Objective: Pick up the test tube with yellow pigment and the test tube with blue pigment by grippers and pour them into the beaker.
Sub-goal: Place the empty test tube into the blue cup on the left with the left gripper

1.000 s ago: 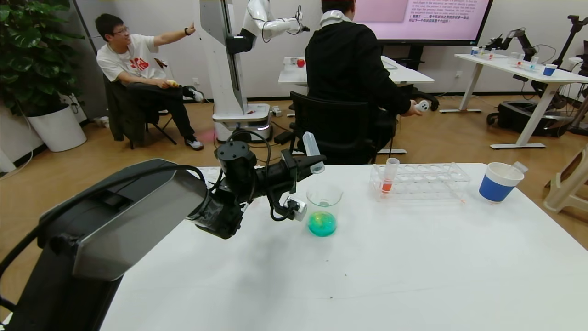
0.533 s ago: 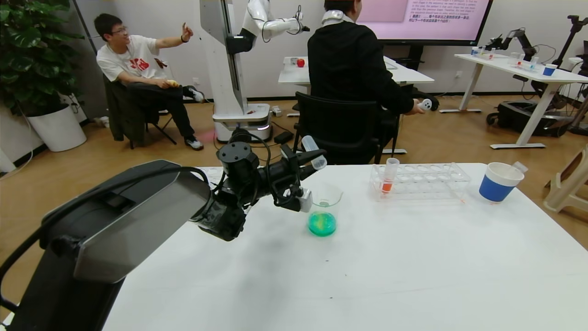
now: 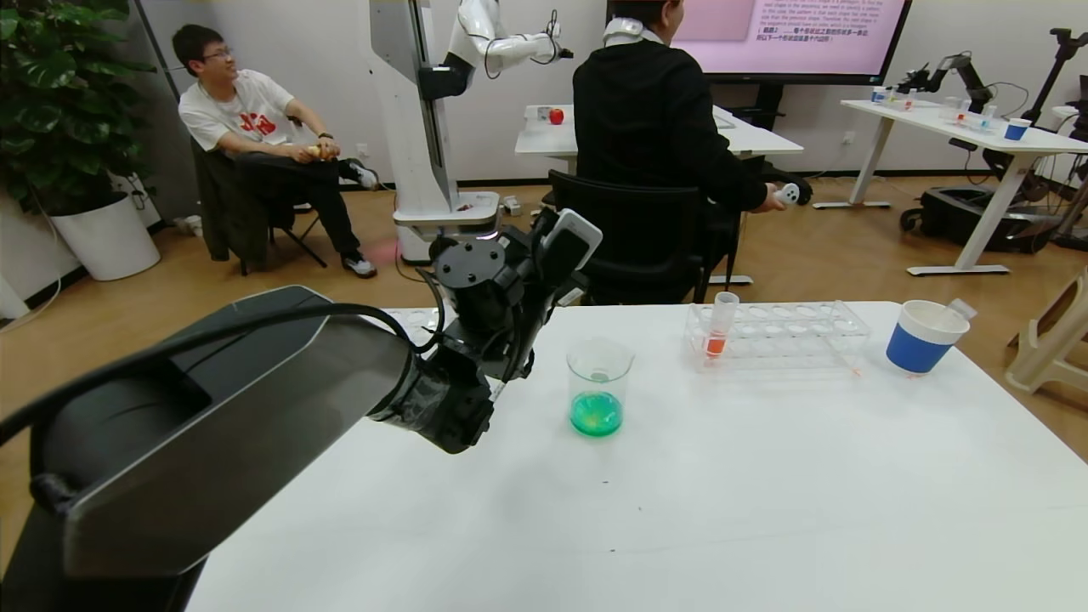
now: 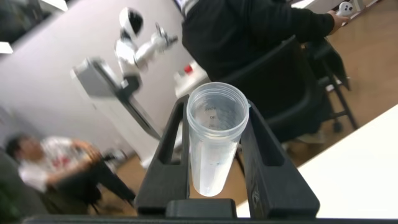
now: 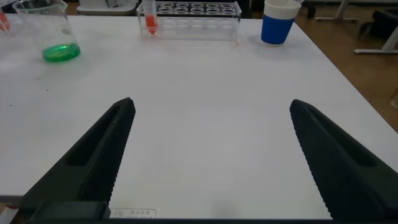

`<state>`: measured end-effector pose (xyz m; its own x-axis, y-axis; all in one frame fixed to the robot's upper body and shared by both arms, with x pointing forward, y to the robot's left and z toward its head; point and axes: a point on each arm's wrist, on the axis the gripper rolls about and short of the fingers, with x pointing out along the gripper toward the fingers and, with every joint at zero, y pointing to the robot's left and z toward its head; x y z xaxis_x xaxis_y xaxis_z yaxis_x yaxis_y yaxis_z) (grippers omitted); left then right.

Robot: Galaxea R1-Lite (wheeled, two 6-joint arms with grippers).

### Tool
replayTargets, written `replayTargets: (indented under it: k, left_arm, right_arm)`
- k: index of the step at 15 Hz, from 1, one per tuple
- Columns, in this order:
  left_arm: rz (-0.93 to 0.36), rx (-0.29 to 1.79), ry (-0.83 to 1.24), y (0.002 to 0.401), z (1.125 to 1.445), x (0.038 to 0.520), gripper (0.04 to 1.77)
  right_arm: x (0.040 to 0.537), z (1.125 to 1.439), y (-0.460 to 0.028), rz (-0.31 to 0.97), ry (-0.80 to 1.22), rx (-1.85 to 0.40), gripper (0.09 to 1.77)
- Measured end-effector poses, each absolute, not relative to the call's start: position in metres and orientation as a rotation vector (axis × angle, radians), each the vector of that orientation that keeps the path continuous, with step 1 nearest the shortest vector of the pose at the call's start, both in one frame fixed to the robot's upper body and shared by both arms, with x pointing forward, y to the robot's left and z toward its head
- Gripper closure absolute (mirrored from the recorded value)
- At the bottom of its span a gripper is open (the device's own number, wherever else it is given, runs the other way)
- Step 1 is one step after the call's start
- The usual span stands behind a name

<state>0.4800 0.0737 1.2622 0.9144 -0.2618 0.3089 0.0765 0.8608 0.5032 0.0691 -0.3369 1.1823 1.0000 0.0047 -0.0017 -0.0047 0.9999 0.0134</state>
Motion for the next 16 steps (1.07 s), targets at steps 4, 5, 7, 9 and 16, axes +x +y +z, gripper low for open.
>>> replayTargets:
  k: [4,5,7,9,16]
  left_arm:
    - [-0.146,0.189,-0.107,0.055,1.279,0.459,1.31]
    - [-0.144,0.149,-0.054,0.055,1.282,0.455,1.31]
    - [-0.129,0.071,-0.012,0.06,1.293,0.452,1.31]
    - [-0.097,0.045,-0.015,0.064,1.3,0.449,1.31]
    - [0.049,0.031,-0.035,0.123,1.323,0.469,1.31]
  right_arm:
    - [0.069,1.182,-0.337,0.005,0.002,0.014,0.12]
    - [0.069,1.182,-0.337,0.005,0.001,0.014,0.12]
    - [0.069,1.182,-0.337,0.005,0.002,0.013,0.12]
    - [0.069,1.182,-0.337,0.005,0.002,0.013,0.12]
    - [0.069,1.182,-0.337,0.004,0.002,0.014,0.12]
